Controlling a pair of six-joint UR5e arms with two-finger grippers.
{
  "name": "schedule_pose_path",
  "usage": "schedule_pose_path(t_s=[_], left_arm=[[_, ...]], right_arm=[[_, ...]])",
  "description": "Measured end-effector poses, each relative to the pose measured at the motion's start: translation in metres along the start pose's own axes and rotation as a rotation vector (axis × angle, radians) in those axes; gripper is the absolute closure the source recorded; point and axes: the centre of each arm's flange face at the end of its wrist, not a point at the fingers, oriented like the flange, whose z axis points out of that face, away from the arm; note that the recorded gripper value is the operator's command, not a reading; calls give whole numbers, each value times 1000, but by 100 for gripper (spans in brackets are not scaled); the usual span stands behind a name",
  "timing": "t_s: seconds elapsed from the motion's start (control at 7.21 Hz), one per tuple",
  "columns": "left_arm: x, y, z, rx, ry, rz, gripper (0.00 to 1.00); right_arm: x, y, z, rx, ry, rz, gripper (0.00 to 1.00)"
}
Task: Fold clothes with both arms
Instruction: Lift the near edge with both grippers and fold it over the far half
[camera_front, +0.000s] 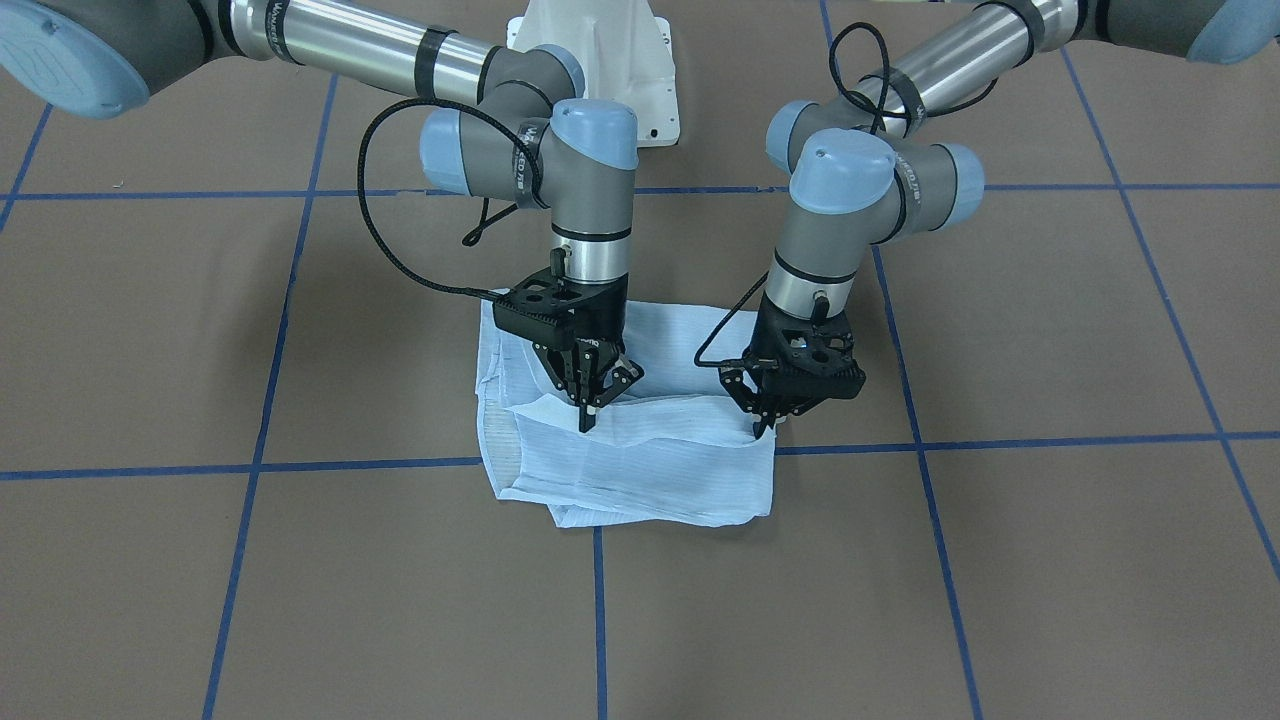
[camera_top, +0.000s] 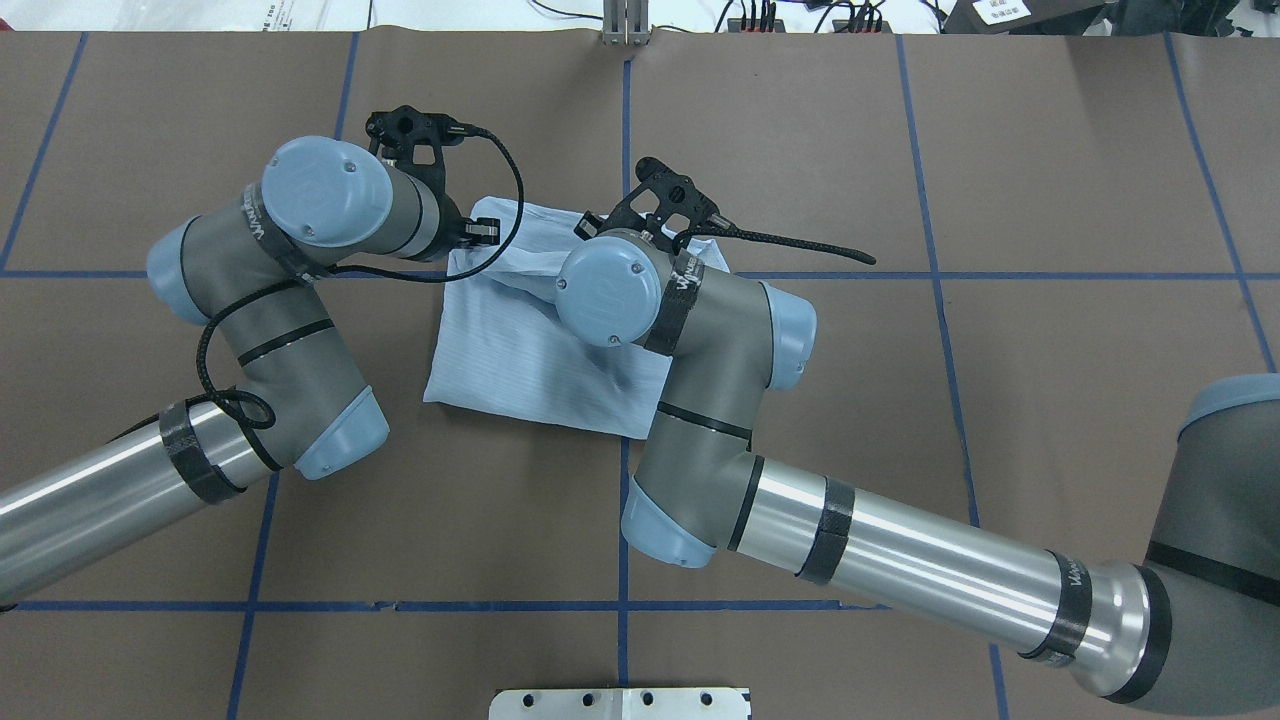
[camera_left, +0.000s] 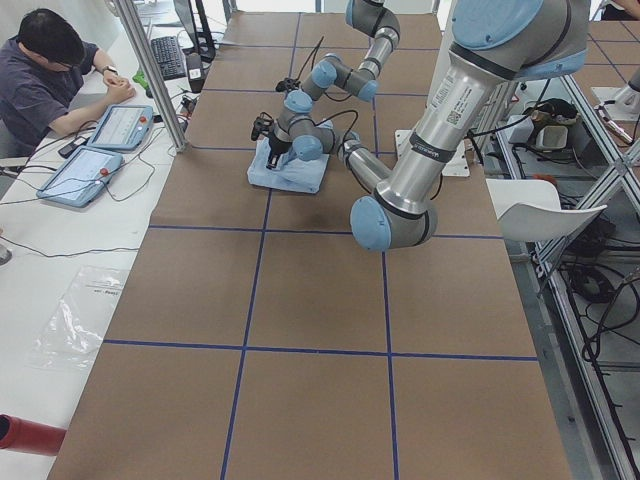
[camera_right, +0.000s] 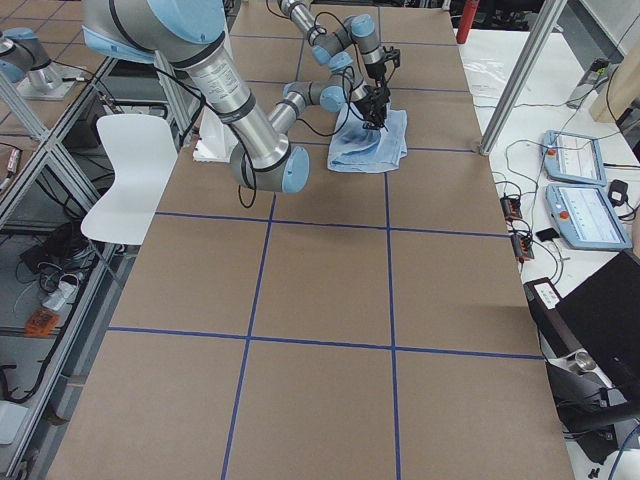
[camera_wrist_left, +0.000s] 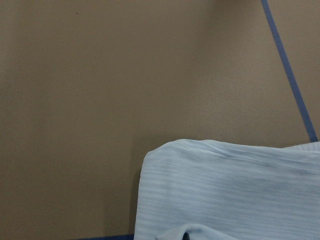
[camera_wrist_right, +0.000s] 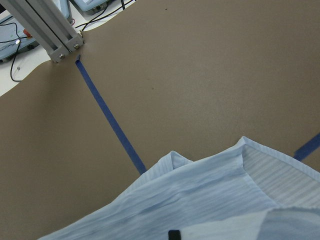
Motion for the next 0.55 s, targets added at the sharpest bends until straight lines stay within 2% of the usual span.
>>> schedule_pose_path(t_s=[0.14, 0.55], left_arm=[[2, -5, 1, 4, -1, 1, 1], [2, -17, 0, 18, 4, 37, 0]], right_arm=[[1, -4, 5, 7, 8, -3, 1], [0, -29, 14, 14, 25, -108, 0]])
